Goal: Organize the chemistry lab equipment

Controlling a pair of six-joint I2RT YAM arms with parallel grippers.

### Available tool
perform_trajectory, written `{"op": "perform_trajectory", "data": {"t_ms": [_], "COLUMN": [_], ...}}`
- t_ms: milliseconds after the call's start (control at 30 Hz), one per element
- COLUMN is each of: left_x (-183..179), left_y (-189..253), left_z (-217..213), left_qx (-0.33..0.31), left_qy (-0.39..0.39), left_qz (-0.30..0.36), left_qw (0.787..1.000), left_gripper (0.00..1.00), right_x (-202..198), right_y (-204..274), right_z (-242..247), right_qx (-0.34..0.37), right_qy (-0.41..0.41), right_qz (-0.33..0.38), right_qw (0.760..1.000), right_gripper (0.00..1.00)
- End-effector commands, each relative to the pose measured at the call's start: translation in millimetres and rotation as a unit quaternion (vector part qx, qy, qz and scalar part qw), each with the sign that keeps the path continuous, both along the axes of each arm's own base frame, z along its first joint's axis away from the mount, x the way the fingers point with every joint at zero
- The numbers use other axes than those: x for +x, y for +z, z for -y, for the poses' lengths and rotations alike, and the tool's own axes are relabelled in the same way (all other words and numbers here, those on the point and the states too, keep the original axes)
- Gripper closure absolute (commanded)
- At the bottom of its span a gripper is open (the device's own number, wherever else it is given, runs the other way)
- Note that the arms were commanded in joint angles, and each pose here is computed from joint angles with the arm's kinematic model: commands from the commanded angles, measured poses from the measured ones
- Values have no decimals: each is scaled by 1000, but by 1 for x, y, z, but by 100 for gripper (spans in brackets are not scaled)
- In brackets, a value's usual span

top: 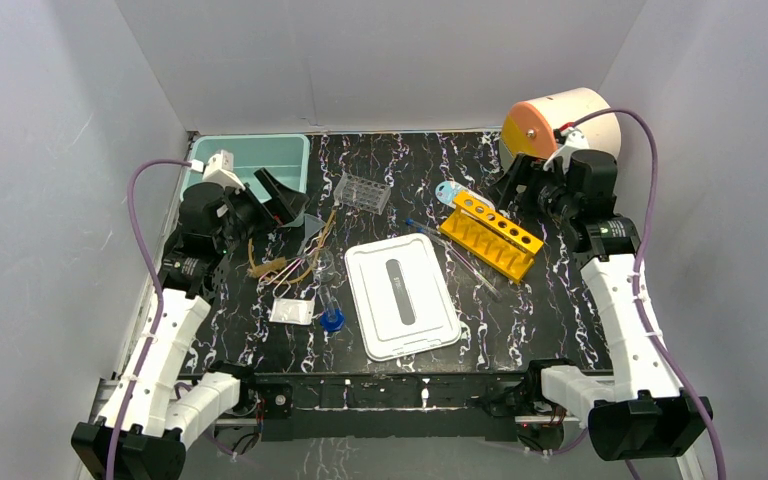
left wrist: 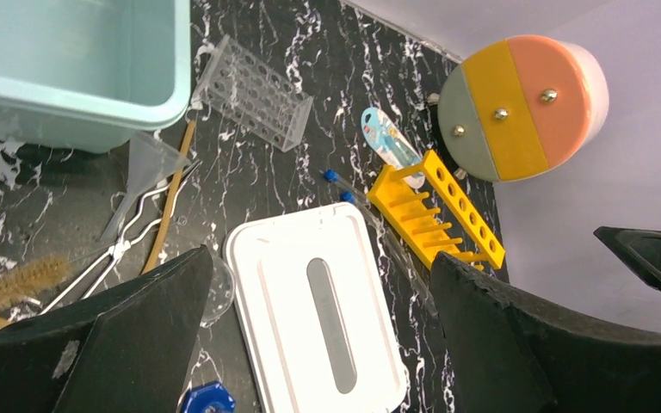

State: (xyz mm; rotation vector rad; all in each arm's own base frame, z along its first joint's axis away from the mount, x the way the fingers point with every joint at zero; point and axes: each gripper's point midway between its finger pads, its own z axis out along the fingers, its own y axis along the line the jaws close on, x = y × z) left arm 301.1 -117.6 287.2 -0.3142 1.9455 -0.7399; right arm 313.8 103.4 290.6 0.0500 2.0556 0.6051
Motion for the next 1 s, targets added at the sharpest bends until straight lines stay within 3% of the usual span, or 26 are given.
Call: {"op": "perform_trajectory", "data": {"t_ms": [0,267,467,700,967], "left_x": [-12,-29,-34,-36,-32], "left_y": [-21,-70,-75,-101,-105], "left_z": [-7,-26,-33,-42,-46], "left_qx": [4,65,66,87,101], "left_qy": [17,47,67,90,96], "left_qz": [-39,-149,-155,-210,-208], "left_qw": [999,986,983,970,968], "left_gripper": [2,1,2,2,2], "right_x": [1,-4,-22,-28,-48], "right_y": [22,-1,-21,-36,-59], "right_z": [-29,-82,-140,-193,-241], "right_qx": [24,-12,-59,-78,-121], "right_qy": [36,73,125,155,224], "right_qz": [24,-4,-10,-20,-9], "right_qw": [999,997,990,985,967], "right_gripper": [16,23,23,23,22]}}
